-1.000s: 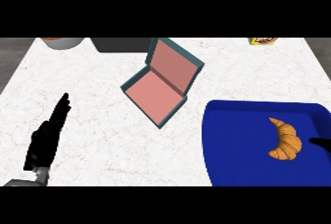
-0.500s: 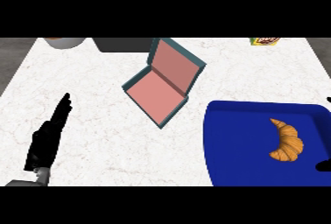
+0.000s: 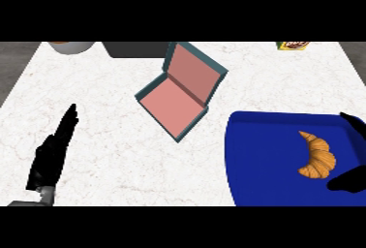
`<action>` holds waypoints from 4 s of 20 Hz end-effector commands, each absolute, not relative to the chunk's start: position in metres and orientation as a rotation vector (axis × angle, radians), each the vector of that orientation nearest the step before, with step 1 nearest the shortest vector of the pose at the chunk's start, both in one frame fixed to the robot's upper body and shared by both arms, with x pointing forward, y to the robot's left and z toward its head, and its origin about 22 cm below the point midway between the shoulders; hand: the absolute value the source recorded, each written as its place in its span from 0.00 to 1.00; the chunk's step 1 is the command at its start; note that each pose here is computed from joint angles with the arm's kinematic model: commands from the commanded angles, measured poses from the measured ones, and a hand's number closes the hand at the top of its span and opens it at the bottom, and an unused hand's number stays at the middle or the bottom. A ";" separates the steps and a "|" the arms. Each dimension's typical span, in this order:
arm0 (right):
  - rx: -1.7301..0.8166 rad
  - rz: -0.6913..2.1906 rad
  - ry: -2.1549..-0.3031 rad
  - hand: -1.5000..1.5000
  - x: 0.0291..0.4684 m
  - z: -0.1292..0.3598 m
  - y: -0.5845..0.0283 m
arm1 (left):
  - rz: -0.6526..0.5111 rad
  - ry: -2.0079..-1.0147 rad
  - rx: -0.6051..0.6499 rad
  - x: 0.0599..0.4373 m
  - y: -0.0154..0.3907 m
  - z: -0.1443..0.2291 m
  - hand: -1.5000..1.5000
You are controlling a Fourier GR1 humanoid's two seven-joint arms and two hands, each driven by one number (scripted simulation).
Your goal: Pick the croissant from the tray and place it in the cardboard box
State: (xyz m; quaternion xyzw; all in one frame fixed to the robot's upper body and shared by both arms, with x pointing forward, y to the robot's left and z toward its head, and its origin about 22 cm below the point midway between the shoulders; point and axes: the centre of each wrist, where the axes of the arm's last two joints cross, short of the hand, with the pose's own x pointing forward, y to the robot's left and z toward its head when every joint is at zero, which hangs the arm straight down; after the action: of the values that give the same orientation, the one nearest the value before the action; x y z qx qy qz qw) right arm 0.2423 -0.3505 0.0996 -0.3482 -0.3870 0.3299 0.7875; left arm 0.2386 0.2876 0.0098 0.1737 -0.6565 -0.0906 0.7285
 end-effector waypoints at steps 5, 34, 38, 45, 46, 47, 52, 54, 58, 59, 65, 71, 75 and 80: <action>-0.753 0.726 -0.743 0.00 0.239 0.058 -0.331 | -0.207 -1.439 0.376 0.238 0.283 0.012 0.50; -0.748 0.714 -0.745 0.00 0.247 0.024 -0.352 | -0.198 -1.443 0.377 0.240 0.272 0.010 0.50; -0.765 0.749 -0.712 0.00 0.255 0.001 -0.333 | -0.204 -1.446 0.368 0.239 0.281 0.003 0.50; -0.767 0.735 -0.774 1.00 0.263 0.006 -0.338 | -0.196 -1.437 0.380 0.237 0.286 0.005 0.50; -0.824 0.760 -0.793 1.00 0.246 0.003 -0.347 | -0.186 -1.437 0.384 0.241 0.299 0.004 0.50; -0.899 0.759 -0.785 1.00 0.245 0.014 -0.346 | -0.192 -1.451 0.382 0.239 0.280 0.005 0.50; -1.002 0.776 -0.842 1.00 0.263 0.010 -0.335 | -0.201 -1.456 0.386 0.227 0.280 0.000 0.50; -0.992 0.846 -0.895 1.00 0.261 0.003 -0.343 | -0.195 -1.449 0.383 0.233 0.280 0.020 0.50; -0.985 1.147 -1.043 1.00 0.308 0.053 -0.330 | -0.211 -1.457 0.369 0.246 0.278 0.010 0.50; -0.973 1.206 -1.091 1.00 0.319 0.049 -0.304 | -0.242 -1.471 0.345 0.250 0.274 0.019 0.50; -1.042 1.215 -1.206 1.00 0.346 0.066 -0.300 | -0.206 -1.450 0.381 0.253 0.285 0.023 0.50; -0.970 1.134 -1.369 1.00 0.349 0.120 -0.286 | -0.208 -1.445 0.373 0.239 0.297 0.017 0.50; -0.761 0.992 -1.704 1.00 0.342 0.140 -0.262 | -0.196 -1.436 0.389 0.242 0.292 0.006 0.50; -0.585 0.917 -1.844 1.00 0.335 0.160 -0.241 | -0.203 -1.443 0.399 0.237 0.283 0.005 0.50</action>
State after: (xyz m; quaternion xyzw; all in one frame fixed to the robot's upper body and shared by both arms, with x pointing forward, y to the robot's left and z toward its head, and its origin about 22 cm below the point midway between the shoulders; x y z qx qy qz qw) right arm 0.3421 -0.2616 0.1422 -0.2937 -0.7091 0.3997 0.5012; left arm 0.2397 0.2907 0.0120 0.1742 -0.6539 -0.0897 0.7308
